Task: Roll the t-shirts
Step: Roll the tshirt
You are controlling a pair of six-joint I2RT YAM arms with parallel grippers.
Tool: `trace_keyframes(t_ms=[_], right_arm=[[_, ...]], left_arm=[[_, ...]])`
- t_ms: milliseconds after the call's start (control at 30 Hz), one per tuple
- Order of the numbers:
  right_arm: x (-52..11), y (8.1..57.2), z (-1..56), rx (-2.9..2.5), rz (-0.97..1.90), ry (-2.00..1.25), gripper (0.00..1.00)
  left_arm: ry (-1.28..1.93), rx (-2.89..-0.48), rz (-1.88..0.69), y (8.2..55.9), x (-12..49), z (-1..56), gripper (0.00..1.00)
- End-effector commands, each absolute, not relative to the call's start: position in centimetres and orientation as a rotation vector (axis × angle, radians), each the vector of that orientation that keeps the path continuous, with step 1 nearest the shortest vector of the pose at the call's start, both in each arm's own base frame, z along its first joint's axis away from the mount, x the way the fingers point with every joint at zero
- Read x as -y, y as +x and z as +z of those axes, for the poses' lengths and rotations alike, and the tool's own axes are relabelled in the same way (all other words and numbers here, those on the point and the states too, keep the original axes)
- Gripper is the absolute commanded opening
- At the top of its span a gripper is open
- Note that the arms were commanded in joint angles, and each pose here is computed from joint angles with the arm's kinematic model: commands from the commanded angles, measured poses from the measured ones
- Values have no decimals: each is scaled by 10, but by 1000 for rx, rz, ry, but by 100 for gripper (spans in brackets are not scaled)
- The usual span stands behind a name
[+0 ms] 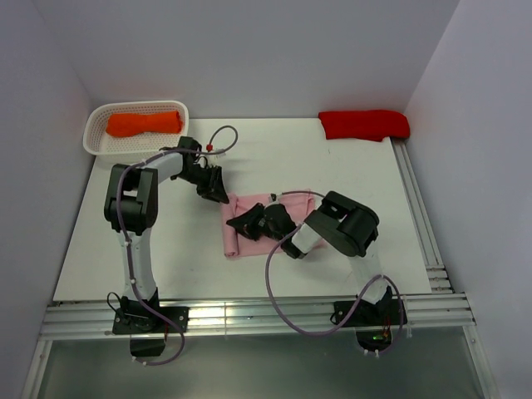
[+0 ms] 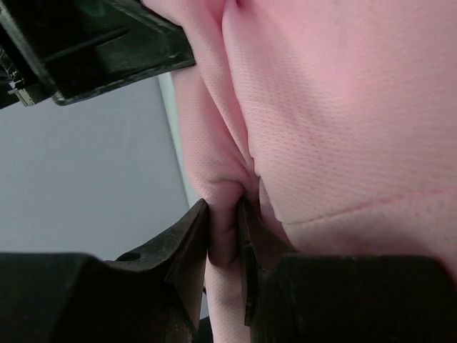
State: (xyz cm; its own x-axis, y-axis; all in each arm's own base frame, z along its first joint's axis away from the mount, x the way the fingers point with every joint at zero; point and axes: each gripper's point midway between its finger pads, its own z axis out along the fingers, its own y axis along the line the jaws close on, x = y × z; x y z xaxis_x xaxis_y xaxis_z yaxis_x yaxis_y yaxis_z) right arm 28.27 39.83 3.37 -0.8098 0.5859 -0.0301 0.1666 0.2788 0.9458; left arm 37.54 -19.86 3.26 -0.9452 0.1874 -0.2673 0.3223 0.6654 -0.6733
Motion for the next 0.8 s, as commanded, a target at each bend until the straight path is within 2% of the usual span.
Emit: trace_keyframes(t_ms=[0, 100, 133, 200, 233, 433, 633, 767], right_arm=[[-397, 287, 35, -2235, 1410, 622, 29], [-395, 289, 38, -2324, 1183, 533, 39], [-380, 288, 26, -2383, 1016, 543, 42], [-387, 292, 41, -2386, 921, 458, 48], [-373, 289, 32, -2423, 778, 452, 49], [-366, 281, 51, -2439, 438, 314, 54], [-368, 274, 68, -2429, 220, 205, 54], [-381, 277, 79, -2384, 212, 140, 54]], left_arm=[[385, -2735, -988, 388, 194, 23, 24], [372, -2786, -845, 389, 185, 19, 10], [371, -2815, -796, 387, 181, 16, 5], [407, -2838, -699, 387, 178, 12, 0], [422, -2847, -679, 384, 178, 11, 0], [488, -2849, -582, 379, 178, 13, 0], [527, -2857, -542, 377, 181, 16, 0], [552, -2851, -512, 377, 186, 18, 0]])
